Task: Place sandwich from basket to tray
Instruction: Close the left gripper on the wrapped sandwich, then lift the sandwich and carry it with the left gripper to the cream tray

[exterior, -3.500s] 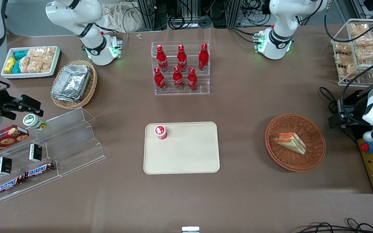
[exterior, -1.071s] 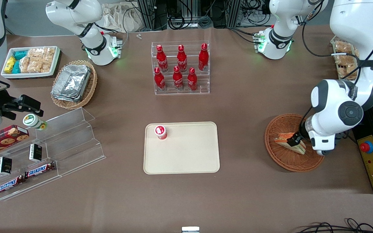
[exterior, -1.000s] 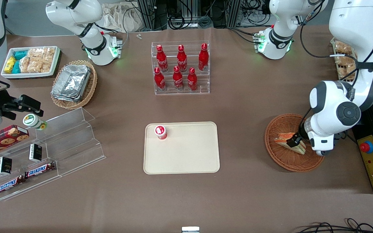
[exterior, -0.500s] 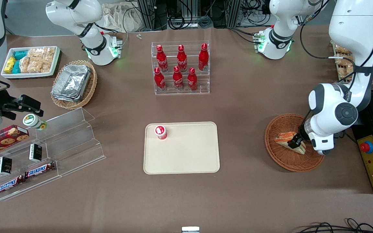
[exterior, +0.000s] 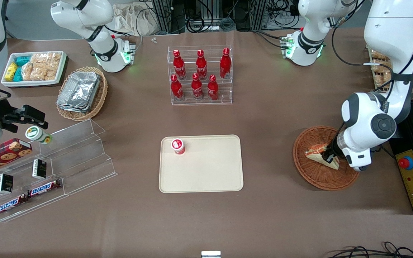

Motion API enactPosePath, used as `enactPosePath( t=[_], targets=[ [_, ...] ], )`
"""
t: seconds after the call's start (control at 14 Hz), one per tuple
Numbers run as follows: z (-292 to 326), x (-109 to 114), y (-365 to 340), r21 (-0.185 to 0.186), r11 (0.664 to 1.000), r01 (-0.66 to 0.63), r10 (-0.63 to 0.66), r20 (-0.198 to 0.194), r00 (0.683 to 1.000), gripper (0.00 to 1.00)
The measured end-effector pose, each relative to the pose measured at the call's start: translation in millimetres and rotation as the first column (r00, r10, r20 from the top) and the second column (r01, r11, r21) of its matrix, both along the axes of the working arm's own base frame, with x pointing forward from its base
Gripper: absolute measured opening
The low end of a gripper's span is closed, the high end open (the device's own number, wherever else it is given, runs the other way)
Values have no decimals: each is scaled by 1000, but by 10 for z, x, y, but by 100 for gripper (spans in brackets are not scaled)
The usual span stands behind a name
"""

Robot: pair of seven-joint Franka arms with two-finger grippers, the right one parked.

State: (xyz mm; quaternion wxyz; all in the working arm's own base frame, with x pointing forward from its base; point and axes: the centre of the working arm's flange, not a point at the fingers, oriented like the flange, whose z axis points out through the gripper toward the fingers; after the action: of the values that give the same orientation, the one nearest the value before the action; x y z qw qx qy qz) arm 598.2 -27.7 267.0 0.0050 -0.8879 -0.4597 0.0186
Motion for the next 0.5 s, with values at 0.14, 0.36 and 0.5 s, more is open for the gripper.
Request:
enactPosePath(
  t=[0.14, 0.36, 0.5],
  targets=[
    [105, 18, -28, 3, 1000, -7, 7, -23, 1000, 17],
    [575, 98, -135, 9, 1000, 6, -5, -69, 998, 17],
    [968, 139, -276, 8, 1000, 29, -29, -77, 997, 16]
  ],
)
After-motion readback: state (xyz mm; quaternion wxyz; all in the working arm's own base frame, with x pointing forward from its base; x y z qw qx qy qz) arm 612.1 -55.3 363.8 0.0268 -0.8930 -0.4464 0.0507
